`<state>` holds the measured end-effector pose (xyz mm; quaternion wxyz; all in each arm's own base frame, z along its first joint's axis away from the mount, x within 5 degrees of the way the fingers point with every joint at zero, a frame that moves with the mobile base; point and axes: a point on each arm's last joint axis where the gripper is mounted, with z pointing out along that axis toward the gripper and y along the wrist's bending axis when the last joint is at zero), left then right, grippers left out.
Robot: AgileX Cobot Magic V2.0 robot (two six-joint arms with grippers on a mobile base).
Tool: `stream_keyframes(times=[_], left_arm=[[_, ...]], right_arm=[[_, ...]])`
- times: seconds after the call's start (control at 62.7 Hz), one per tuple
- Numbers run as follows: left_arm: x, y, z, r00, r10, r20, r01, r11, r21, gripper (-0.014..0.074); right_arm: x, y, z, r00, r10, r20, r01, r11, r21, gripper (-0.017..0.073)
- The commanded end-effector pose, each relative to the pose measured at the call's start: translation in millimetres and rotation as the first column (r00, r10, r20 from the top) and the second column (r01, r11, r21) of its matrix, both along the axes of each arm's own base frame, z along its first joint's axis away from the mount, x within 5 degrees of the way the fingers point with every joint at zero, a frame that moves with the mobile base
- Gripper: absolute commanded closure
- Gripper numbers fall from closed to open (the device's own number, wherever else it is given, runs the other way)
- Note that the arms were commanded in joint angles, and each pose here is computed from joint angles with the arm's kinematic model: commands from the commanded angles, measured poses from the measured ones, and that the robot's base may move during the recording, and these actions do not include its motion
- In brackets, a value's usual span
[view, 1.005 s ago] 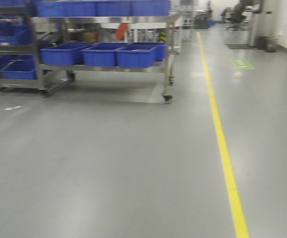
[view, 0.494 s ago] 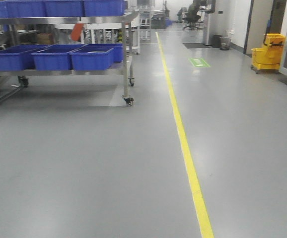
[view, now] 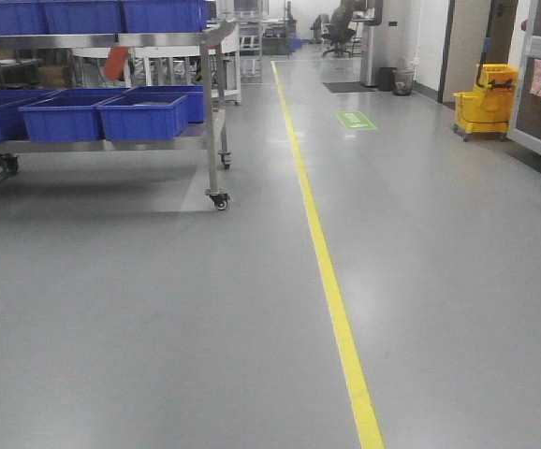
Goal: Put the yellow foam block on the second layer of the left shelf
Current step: 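Drive the base away from the table holding the cube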
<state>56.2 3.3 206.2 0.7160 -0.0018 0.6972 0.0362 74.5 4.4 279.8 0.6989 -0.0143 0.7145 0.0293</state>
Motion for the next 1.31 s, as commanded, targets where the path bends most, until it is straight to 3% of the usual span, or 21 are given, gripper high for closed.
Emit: stream_keyframes(times=[0.0, 1.292], left_arm=[[-1.0, -1.0, 0.7, 0.997, -0.011, 0.079, 0.011, 1.0, -0.006, 0.0457], [-1.0, -1.0, 0.7, 0.997, -0.011, 0.079, 0.011, 1.0, -0.006, 0.0457]], right_arm=[[-0.4, 0.5, 18.2, 0.993, 0.004, 0.118, -0.002, 1.0, -0.015, 0.0103], [-0.4, 0.5, 18.2, 0.993, 0.004, 0.118, -0.002, 1.0, -0.015, 0.0103]])
